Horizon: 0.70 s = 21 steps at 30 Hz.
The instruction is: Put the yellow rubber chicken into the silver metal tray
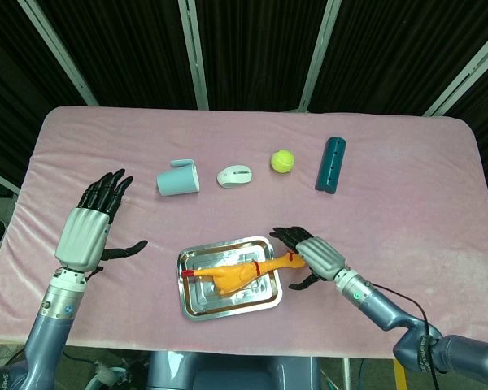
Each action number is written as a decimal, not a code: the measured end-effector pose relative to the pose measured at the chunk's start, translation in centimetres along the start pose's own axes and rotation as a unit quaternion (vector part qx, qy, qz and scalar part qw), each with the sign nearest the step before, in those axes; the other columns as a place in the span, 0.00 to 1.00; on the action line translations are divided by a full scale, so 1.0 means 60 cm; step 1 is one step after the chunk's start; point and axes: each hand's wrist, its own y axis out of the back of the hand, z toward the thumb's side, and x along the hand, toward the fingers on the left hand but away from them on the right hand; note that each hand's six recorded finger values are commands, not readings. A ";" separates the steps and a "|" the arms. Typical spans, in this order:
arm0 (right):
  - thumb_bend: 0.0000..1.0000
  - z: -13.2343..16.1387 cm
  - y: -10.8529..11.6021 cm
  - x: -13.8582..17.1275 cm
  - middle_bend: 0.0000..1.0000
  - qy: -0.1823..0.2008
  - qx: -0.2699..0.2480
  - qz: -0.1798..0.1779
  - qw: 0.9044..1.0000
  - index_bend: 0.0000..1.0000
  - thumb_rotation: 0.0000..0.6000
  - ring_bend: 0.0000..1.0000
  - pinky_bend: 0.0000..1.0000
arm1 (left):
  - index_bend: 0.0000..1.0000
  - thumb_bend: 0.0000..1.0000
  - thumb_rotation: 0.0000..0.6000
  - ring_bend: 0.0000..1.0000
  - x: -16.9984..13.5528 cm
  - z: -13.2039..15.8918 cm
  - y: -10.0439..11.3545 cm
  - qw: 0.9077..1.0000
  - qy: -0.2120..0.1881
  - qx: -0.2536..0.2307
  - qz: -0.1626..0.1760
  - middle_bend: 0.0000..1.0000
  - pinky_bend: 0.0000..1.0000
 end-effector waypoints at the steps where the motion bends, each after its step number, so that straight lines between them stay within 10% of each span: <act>1: 0.12 -0.003 0.012 0.006 0.11 -0.002 0.002 -0.011 1.000 0.03 1.00 0.04 0.10 | 0.00 0.08 0.96 0.00 -0.001 -0.004 0.001 1.000 0.003 0.002 0.000 0.00 0.10; 11: 0.37 -0.068 0.126 0.105 0.30 -0.066 0.010 -0.156 0.986 0.30 1.00 0.23 0.29 | 0.00 0.08 1.00 0.00 -0.024 -0.078 0.010 0.997 0.062 0.039 -0.015 0.00 0.06; 21: 0.37 -0.144 0.191 0.251 0.30 -0.175 0.094 -0.297 0.934 0.26 1.00 0.19 0.25 | 0.00 0.08 1.00 0.00 -0.083 -0.155 0.010 0.992 0.112 0.052 -0.020 0.00 0.05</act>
